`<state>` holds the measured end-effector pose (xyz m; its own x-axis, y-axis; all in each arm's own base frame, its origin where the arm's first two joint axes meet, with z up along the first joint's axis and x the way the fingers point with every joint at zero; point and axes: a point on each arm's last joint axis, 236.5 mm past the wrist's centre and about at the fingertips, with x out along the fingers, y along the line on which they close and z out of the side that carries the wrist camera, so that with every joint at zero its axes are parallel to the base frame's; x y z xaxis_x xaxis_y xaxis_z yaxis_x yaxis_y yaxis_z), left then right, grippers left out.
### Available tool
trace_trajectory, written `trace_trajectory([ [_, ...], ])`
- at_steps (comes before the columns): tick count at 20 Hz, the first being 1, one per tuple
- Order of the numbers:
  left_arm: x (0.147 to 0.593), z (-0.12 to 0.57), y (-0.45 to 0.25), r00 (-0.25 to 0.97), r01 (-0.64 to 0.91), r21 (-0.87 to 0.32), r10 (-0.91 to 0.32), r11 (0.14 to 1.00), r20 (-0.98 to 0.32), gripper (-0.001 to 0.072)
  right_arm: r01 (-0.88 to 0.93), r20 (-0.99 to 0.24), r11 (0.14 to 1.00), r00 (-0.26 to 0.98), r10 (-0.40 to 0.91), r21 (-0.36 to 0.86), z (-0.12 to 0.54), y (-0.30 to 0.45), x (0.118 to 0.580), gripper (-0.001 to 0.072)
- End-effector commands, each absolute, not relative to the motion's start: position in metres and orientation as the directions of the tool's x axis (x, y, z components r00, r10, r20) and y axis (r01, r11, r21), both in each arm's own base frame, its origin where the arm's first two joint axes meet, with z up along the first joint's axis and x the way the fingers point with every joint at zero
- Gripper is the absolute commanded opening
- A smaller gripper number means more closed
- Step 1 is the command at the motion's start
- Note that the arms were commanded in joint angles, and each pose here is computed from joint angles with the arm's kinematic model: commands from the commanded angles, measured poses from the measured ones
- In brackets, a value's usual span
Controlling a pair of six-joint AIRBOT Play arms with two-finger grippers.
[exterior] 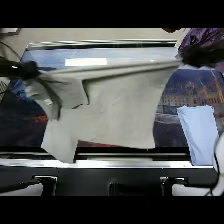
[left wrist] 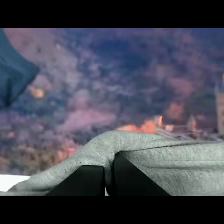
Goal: Fold the clothes and pants, and hang the long-sleeved shirts on hangers.
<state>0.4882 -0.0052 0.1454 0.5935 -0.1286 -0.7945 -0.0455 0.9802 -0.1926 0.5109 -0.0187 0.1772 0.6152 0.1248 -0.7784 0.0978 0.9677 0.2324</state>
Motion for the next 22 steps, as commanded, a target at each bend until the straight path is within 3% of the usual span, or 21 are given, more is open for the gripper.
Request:
trace_trajectory([
  [1, 0.532, 0.038, -0.011, 0.495, -0.068, -0.238, -0.175, 0.969, -0.851, 0.0016, 0.154, -0.871, 0.94, 0.445, 0.208, 0.303, 0.055, -0.009, 0.546, 0.0027],
  [5, 0.545, -0.018, -0.013, 0.443, -0.101, -0.26, -0.191, 0.96, -0.876, 0.0024, 0.213, -0.875, 0.887, 0.366, 0.316, 0.409, -0.017, 0.012, 0.562, 0.0027],
  [7, 0.545, -0.027, -0.012, 0.43, -0.106, -0.26, -0.191, 0.96, -0.882, 0.0162, 0.23, -0.866, 0.863, 0.347, 0.36, 0.45, -0.031, 0.021, 0.563, 0.0029],
  [8, 0.545, -0.025, -0.011, 0.434, -0.106, -0.26, -0.19, 0.96, -0.881, 0.0265, 0.233, -0.859, 0.851, 0.344, 0.381, 0.471, -0.033, 0.026, 0.564, 0.0057],
  [10, 0.545, -0.014, -0.004, 0.444, -0.112, -0.258, -0.183, 0.96, -0.877, 0.0598, 0.232, -0.846, 0.836, 0.343, 0.409, 0.498, -0.029, 0.033, 0.563, 0.0181],
  [12, 0.54, 0.006, 0.011, 0.454, -0.129, -0.257, -0.173, 0.958, -0.874, 0.062, 0.223, -0.85, 0.836, 0.308, 0.426, 0.5, -0.02, 0.036, 0.552, 0.0348],
  [13, 0.533, 0.016, 0.021, 0.451, -0.143, -0.258, -0.169, 0.956, -0.876, 0.0621, 0.215, -0.86, 0.846, 0.283, 0.424, 0.488, -0.014, 0.033, 0.543, 0.0384],
  [17, 0.484, 0.05, 0.067, 0.39, -0.218, -0.229, -0.131, 0.949, -0.912, 0.062, 0.081, -0.886, 0.893, 0.193, 0.422, 0.444, 0.023, 0.004, 0.496, 0.0414],
  [22, 0.387, 0.027, 0.114, 0.3, -0.401, -0.226, -0.106, 0.888, -0.948, 0.0618, 0.151, -0.792, 0.78, 0.184, 0.582, 0.608, 0.033, -0.014, 0.431, 0.0415],
])
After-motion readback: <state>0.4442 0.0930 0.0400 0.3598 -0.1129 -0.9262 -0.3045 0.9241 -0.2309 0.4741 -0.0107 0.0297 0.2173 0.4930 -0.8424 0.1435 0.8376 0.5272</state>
